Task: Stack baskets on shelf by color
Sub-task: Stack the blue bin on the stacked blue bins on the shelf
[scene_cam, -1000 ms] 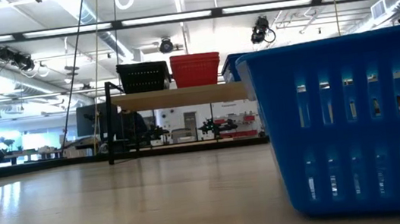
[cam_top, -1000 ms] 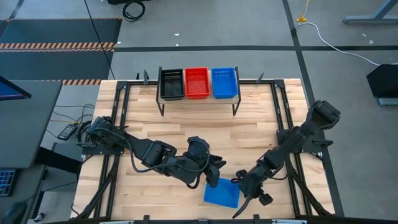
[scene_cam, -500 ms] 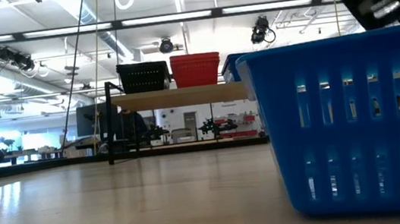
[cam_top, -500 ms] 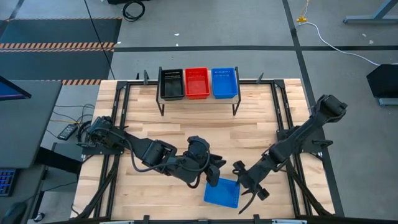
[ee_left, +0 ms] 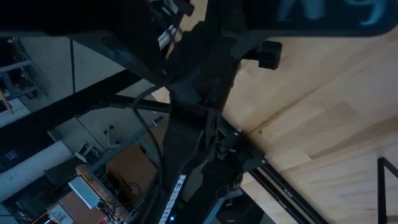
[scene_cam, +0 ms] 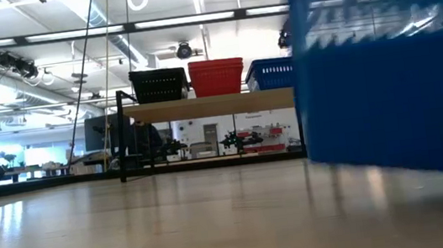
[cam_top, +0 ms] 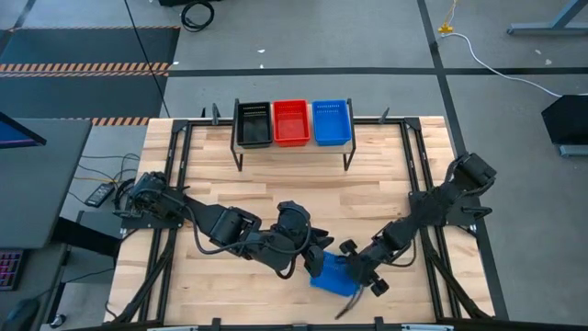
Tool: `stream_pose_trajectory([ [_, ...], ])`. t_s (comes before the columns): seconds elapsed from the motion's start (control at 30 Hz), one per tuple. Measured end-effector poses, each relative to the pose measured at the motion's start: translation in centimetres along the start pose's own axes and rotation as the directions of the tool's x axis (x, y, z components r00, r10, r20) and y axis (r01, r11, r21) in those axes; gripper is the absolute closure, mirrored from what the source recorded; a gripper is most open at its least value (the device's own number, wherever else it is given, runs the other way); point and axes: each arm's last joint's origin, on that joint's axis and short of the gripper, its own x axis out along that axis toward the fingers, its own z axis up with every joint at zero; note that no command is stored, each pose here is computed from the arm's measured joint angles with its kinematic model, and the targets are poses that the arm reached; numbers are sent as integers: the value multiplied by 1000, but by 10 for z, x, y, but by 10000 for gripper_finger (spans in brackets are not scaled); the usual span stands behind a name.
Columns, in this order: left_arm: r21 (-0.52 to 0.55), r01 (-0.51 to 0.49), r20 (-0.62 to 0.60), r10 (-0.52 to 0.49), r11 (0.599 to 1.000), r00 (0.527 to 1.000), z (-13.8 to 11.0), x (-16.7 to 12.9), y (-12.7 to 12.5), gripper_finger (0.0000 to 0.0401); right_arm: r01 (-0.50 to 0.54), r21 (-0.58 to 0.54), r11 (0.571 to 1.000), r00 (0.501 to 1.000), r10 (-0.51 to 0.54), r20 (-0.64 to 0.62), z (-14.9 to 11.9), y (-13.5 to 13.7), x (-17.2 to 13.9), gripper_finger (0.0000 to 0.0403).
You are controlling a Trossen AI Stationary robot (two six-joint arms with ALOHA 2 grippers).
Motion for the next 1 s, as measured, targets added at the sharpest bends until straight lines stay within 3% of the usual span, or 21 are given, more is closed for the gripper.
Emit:
stream_pose_trajectory([
  [0.13,0,-6,6,6,1000,1000,2,2,1,284,16,130,991,1000,-14,-14,-2,-9,5,297],
  [0.3,1,-8,8,8,1000,1000,3,3,2,284,-18,157,987,999,11,46,7,-14,-8,391],
  [0.53,20,-7,8,7,1000,1000,3,2,2,284,2,192,981,989,-30,144,19,-31,-56,394],
  [0.73,69,-33,50,30,997,998,6,4,3,284,154,182,971,966,-187,180,37,-51,-125,392],
  [0.83,96,-56,82,48,994,996,12,7,6,284,287,178,941,930,-318,183,42,-65,-162,391],
  [1.0,140,-57,130,38,989,991,30,11,10,284,465,221,857,841,-506,191,45,-97,-219,395],
])
